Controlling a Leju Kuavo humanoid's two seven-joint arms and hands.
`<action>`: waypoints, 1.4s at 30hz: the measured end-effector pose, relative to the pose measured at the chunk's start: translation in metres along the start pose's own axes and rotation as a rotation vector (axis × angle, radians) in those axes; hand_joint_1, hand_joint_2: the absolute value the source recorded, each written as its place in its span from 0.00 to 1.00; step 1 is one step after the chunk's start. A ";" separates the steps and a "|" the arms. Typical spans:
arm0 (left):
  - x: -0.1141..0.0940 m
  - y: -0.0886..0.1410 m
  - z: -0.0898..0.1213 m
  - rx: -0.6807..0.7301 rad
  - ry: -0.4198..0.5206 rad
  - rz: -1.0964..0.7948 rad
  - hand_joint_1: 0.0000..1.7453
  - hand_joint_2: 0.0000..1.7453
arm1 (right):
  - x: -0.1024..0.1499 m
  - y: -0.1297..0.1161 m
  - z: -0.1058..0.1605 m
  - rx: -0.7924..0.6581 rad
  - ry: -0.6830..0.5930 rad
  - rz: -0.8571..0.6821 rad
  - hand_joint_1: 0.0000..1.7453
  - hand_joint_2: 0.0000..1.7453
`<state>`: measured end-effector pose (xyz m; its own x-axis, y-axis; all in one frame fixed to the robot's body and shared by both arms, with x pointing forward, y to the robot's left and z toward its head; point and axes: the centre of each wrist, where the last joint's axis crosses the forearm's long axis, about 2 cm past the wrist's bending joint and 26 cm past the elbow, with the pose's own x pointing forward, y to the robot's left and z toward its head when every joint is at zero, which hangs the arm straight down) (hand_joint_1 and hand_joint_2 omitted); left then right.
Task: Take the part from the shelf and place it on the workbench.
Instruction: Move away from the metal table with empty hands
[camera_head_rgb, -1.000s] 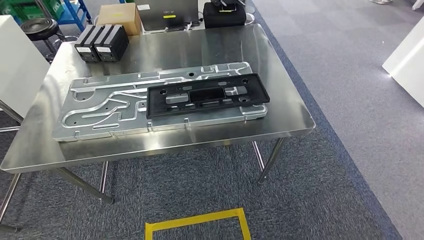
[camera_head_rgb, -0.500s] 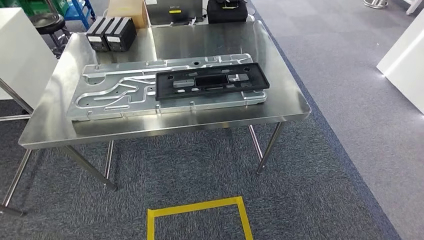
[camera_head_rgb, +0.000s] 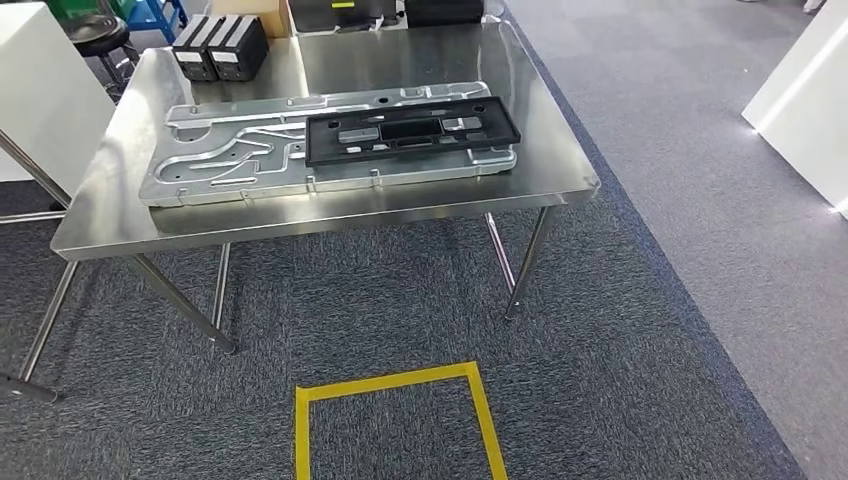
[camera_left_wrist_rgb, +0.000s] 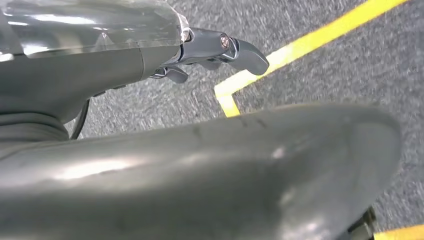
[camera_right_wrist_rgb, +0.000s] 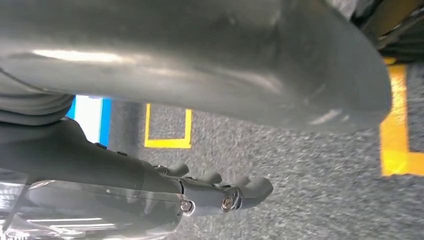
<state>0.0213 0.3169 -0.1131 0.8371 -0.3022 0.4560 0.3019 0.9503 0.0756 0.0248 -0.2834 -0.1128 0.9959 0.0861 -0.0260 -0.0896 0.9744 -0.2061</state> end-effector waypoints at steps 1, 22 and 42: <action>-0.001 0.000 0.000 0.000 0.002 -0.002 0.00 0.00 | 0.000 0.001 0.000 0.001 0.001 0.000 0.00 0.00; 0.000 0.014 0.000 0.070 -0.016 -0.014 0.00 0.00 | 0.014 0.006 0.003 0.005 -0.129 0.185 0.00 0.00; 0.008 0.014 -0.003 0.054 -0.015 -0.025 0.00 0.00 | 0.016 0.005 0.003 0.046 -0.088 0.090 0.00 0.25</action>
<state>0.0334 0.3281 -0.1114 0.8222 -0.3255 0.4669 0.2974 0.9451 0.1352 0.0399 -0.2767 -0.1115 0.9810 0.1891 0.0440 -0.1798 0.9703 -0.1617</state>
